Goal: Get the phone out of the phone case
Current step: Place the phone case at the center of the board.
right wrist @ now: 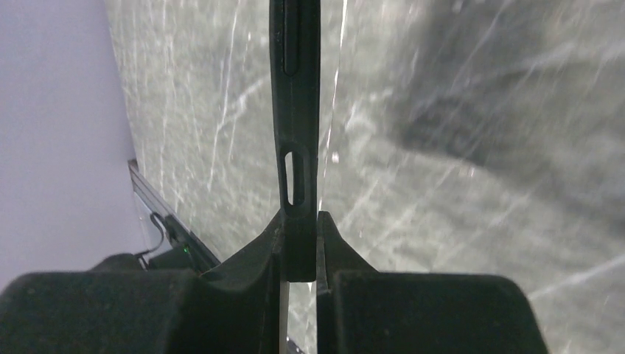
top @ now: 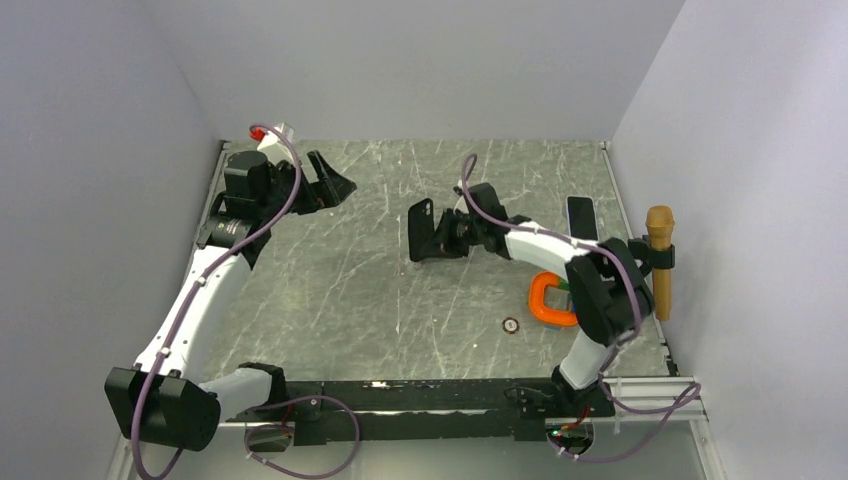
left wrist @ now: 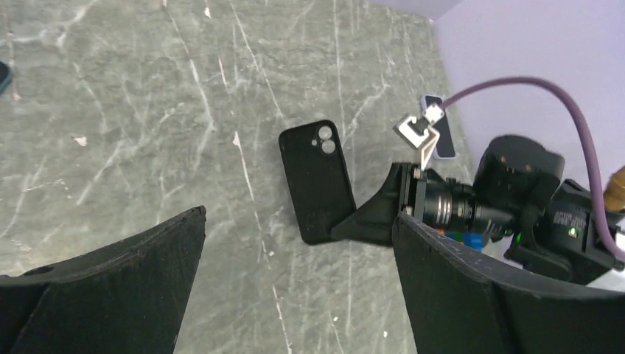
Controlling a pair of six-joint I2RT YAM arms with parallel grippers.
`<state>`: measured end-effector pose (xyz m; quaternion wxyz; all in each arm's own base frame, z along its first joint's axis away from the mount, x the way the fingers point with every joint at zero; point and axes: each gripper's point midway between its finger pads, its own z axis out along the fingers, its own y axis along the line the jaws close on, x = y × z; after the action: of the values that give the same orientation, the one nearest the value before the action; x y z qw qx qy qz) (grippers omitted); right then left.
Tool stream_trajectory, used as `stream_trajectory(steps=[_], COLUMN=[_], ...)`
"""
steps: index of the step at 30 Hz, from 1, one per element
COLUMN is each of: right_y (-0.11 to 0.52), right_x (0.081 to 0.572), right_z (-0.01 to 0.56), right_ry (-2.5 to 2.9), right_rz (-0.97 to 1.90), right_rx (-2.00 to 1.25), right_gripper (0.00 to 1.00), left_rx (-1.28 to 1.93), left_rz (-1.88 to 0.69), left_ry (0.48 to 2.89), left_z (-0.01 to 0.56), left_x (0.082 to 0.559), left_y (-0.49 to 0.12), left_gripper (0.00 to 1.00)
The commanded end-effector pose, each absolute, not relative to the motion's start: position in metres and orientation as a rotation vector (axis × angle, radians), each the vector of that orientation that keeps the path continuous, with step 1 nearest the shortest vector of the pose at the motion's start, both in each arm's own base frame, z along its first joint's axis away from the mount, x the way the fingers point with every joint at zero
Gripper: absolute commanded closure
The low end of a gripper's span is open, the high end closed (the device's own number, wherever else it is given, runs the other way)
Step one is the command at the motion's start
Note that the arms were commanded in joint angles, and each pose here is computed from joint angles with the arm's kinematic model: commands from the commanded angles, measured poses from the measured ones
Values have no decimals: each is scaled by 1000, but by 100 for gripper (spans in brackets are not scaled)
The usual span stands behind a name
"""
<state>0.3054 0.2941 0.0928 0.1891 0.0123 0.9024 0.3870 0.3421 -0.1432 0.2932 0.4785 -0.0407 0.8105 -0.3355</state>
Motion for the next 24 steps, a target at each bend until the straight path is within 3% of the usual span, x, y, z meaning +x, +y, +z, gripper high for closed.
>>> stream_trajectory(steps=[1,13,16,18,20,24], right_y=[311,330,333,331,319,268], right_x=[333,351,345,333,319,293], right_z=[109,81,71,59,44,25], right_ry=[2500,2509,2518,2562,2614,2746], right_rz=[1234,1350,1364,1326,1227,853], right_rx=[-41,84,94,90,81,77], right_gripper=[100,94,77,55,40,27], left_rx=[3,28,15,17,11,7], left_rz=[-640,-562,-591,-596,-594,-612], left_ry=[1974,1948,1948,1941,1940,1928], left_z=[288,280,278,280,280,282], left_x=[349,343,342,342,342,340], left_y=[-128,-113,-111,-110,-108,-107], left_gripper=[1,1,1,1,1,1])
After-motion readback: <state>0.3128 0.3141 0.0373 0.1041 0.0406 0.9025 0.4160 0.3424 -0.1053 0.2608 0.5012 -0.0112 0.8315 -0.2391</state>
